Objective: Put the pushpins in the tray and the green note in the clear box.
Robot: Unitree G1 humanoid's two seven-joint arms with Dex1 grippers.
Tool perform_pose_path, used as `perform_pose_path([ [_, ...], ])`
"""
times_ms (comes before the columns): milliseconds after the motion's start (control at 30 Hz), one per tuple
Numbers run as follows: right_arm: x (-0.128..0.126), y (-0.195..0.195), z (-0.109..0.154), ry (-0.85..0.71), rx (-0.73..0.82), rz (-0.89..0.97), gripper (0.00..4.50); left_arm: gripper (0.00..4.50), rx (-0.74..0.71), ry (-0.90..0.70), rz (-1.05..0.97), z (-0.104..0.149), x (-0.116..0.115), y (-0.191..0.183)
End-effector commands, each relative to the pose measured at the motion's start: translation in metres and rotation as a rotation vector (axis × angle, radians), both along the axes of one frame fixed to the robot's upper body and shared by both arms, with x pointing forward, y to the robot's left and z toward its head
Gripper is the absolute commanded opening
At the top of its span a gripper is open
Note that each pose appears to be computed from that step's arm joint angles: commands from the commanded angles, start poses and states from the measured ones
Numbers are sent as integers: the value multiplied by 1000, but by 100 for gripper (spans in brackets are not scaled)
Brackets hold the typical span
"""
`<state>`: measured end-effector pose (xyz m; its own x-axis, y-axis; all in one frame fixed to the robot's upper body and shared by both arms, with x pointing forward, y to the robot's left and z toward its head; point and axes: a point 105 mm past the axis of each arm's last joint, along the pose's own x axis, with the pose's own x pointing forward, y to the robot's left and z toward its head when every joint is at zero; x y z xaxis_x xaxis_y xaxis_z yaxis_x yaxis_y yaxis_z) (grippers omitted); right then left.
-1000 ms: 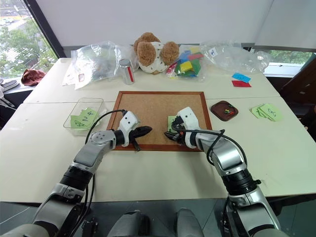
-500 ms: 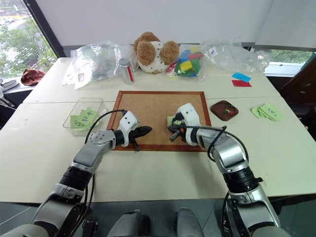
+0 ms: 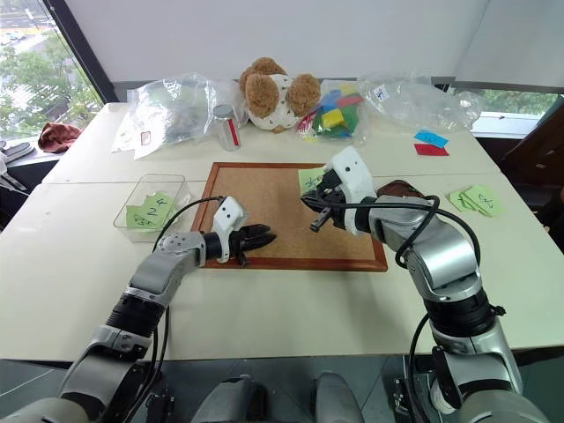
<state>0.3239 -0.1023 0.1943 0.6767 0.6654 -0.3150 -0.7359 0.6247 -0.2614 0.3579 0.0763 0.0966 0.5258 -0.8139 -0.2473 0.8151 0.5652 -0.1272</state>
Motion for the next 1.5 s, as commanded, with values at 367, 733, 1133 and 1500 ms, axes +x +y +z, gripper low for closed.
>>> perform_pose_path([
  [367, -26, 20, 7, -57, -73, 161, 0, 447, -681, 457, 12, 80, 8, -22],
  [733, -31, 35, 13, -76, -78, 221, 0, 423, -732, 643, -56, 80, -6, -63],
  [1133, -30, 34, 14, -78, -76, 216, 0, 3, -778, 702, -29, 76, -13, -66],
  [1500, -26, 17, 35, -116, -83, 164, 0, 3, -841, 737, 124, 55, 1, -45],
])
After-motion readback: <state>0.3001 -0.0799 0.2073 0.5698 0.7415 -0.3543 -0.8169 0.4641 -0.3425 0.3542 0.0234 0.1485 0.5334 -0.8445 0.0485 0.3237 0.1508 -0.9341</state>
